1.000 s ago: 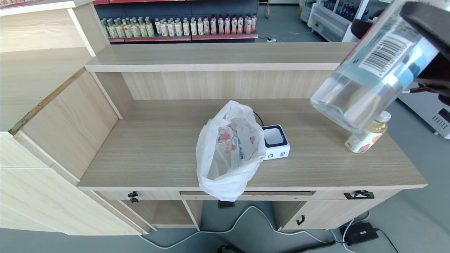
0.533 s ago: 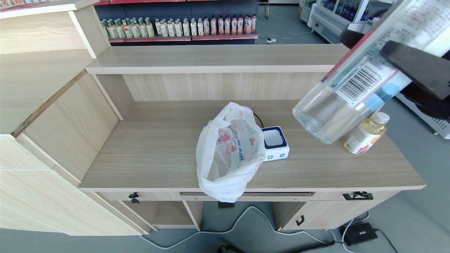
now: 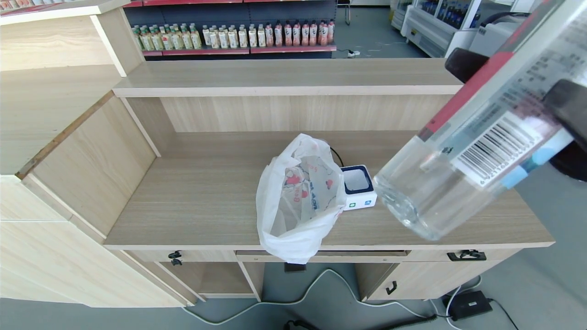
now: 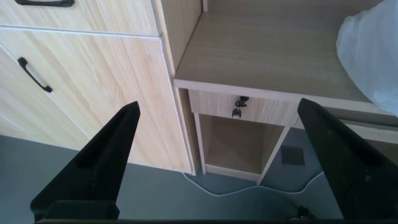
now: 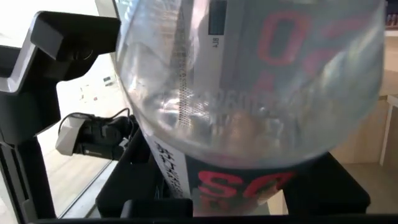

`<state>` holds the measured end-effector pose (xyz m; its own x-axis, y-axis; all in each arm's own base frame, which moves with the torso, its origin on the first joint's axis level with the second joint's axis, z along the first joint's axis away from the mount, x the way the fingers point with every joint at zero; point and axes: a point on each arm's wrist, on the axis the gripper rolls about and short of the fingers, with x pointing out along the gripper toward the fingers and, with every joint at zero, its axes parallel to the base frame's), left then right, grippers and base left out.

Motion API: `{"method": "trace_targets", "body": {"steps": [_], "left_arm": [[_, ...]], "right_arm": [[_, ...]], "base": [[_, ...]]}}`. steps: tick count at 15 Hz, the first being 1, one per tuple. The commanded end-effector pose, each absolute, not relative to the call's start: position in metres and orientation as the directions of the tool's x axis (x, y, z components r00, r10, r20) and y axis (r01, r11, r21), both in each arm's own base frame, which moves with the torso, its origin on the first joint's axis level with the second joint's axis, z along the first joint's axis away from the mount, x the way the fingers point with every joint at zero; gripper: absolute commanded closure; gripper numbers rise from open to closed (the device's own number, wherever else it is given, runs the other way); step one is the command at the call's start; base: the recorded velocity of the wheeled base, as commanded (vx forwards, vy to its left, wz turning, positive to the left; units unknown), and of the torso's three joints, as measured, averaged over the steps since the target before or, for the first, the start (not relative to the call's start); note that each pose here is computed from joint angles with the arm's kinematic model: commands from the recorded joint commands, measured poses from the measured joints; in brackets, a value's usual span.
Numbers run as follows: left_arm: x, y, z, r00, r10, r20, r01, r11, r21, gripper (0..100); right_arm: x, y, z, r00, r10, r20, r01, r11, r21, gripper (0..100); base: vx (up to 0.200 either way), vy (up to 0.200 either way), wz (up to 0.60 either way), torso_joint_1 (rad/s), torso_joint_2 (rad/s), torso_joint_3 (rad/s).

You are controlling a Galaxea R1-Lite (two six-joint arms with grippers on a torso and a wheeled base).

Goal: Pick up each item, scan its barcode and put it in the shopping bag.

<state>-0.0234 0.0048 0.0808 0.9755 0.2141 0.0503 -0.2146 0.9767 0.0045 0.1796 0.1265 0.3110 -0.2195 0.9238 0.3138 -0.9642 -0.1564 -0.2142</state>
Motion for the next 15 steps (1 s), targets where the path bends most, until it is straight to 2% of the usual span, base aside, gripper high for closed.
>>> {"method": "trace_targets", "body": {"steps": [1, 5, 15], "left_arm": [[-0.023, 0.005, 0.081, 0.975, 0.215, 0.051, -0.215, 0.977, 0.004, 0], [-0.023, 0.005, 0.081, 0.975, 0.215, 0.051, -0.215, 0.977, 0.004, 0], [-0.023, 0.005, 0.081, 0.975, 0.215, 0.051, -0.215, 0.977, 0.004, 0]], "right_arm": [[0.171, 0.130, 0.306, -0.249, 0.919, 0.307, -0.960, -0.192, -0.203, 100], [0.134, 0.107, 0.293, -0.244, 0.922, 0.300, -0.963, -0.193, -0.187, 100], [0.128, 0.096, 0.292, -0.178, 0.947, 0.267, -0.983, -0.161, -0.083, 100]], "base": [[0.000, 0.000, 0.00, 0.000, 0.00, 0.000], [0.000, 0.000, 0.00, 0.000, 0.00, 0.000], [0.000, 0.000, 0.00, 0.000, 0.00, 0.000]]}}
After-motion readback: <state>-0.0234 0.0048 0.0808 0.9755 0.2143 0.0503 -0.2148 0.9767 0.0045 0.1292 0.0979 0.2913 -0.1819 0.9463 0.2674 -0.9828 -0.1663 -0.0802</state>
